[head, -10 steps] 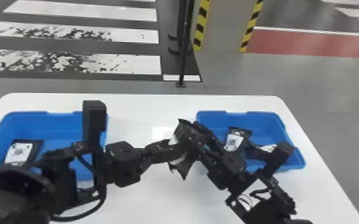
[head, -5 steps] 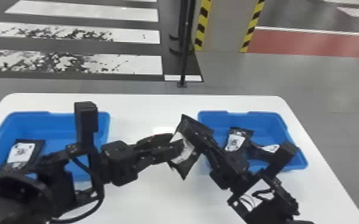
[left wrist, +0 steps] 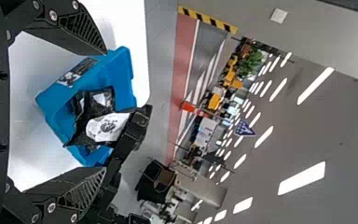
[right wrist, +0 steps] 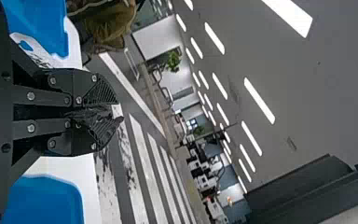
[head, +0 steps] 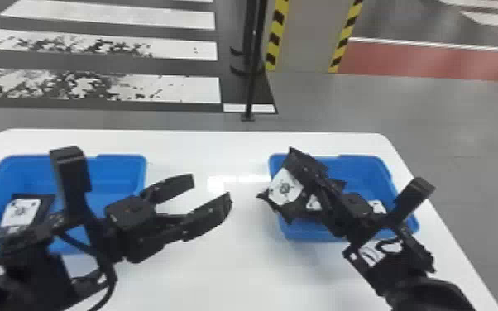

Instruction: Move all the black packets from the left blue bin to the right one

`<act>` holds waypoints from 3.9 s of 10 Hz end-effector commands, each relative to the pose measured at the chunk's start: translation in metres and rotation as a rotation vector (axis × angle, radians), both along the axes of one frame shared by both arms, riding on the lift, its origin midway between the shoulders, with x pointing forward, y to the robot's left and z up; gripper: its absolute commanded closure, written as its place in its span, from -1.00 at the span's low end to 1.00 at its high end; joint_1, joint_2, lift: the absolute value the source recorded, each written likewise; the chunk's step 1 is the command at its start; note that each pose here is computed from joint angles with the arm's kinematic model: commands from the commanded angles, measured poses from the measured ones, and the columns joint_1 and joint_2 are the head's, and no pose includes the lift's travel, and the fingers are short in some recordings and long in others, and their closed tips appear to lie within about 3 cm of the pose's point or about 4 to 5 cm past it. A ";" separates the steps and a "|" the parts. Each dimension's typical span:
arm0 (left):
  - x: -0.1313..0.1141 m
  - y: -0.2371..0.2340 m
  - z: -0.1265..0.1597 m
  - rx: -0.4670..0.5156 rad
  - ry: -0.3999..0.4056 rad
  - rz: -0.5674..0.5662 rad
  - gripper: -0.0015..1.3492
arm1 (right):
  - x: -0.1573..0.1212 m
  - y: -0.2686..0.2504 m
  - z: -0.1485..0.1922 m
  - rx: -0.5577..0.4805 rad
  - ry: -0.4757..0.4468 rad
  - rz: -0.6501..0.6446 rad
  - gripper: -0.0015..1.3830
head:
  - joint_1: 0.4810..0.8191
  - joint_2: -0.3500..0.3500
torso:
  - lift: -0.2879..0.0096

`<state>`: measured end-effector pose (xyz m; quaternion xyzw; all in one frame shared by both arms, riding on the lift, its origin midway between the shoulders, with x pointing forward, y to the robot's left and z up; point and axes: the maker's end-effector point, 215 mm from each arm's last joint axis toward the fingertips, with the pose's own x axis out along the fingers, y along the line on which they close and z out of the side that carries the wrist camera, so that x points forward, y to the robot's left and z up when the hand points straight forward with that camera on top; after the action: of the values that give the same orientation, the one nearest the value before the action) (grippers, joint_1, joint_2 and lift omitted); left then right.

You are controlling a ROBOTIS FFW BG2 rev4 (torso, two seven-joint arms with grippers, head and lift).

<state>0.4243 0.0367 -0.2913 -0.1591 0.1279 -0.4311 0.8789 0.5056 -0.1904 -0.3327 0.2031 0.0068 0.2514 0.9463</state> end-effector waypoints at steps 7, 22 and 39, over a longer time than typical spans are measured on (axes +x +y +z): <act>-0.029 0.154 0.029 0.116 -0.110 0.447 -0.82 | 0.045 -0.141 -0.059 -0.216 0.078 -0.273 -0.68 | 0.27 -0.51 | -0.01; 0.042 0.399 -0.097 0.607 0.252 0.877 -0.82 | -0.143 -0.038 0.029 -0.308 -0.027 -0.223 -0.82 | 0.27 0.75 | -0.01; 0.083 0.365 -0.193 0.646 0.557 0.689 0.78 | -0.139 -0.016 -0.005 -0.213 0.066 -0.149 -0.82 | 0.27 0.67 | -0.01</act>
<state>0.5103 0.3992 -0.4813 -0.0243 0.4210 -0.0005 0.9067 0.3664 -0.2071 -0.3380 0.1089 0.0496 0.1710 0.9780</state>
